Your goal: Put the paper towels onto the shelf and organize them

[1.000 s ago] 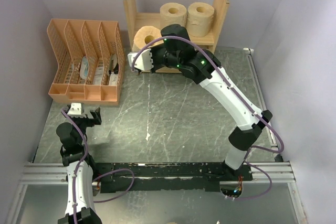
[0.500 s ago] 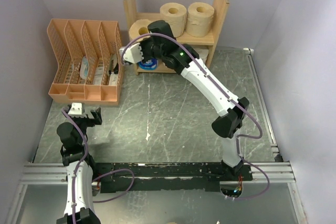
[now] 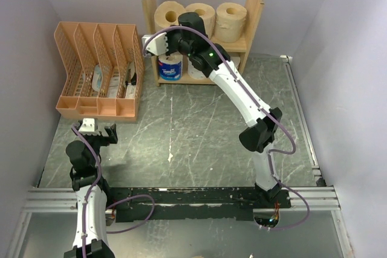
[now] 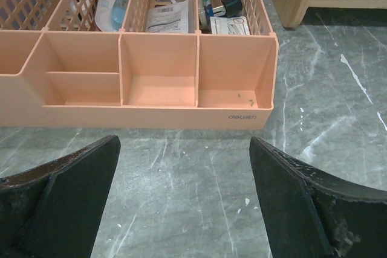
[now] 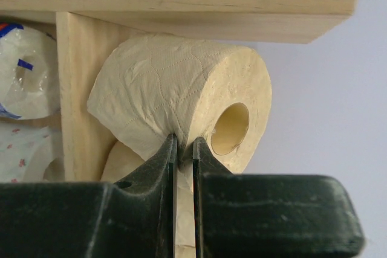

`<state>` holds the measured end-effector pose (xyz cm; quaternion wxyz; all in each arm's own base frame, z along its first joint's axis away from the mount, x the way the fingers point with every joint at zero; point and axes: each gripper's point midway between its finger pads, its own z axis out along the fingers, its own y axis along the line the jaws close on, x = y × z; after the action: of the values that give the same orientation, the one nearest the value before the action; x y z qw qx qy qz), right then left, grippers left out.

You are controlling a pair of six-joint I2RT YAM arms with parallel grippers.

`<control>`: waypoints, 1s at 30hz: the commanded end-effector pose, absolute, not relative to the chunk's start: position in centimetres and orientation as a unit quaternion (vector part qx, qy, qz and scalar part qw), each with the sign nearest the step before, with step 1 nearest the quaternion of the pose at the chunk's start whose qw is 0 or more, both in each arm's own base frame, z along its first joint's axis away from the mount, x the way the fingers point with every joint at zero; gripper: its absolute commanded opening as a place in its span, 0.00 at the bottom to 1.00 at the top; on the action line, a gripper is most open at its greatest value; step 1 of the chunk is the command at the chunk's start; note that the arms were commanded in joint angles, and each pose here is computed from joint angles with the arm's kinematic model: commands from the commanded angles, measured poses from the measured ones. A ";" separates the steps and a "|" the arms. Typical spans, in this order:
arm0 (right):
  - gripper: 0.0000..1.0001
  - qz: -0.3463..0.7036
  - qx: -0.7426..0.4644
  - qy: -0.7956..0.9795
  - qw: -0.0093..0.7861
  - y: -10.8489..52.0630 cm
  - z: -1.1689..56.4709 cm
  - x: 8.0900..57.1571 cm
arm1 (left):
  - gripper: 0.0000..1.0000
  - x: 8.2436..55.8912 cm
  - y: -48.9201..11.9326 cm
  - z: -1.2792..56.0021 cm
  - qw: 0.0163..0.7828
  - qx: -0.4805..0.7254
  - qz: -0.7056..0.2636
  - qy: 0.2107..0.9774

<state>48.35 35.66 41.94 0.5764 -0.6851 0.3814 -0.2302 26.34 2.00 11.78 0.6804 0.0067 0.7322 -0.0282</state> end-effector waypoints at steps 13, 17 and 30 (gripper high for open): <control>0.47 -0.274 -0.586 0.383 0.660 35.8 45.7 51.2 | 1.00 25.8 1.8 8.6 0.661 0.001 -0.031 0.749; 0.67 -0.282 -0.557 0.377 0.684 35.3 47.6 50.8 | 1.00 25.8 1.8 8.6 0.661 0.001 -0.032 0.750; 1.00 -0.196 -0.417 0.541 0.703 27.9 49.6 43.8 | 1.00 25.8 1.8 8.6 0.662 0.001 -0.032 0.749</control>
<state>46.37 35.37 44.59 0.6566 -0.5483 0.4415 -0.2708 26.35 1.96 11.77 0.6803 0.0068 0.7324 -0.0282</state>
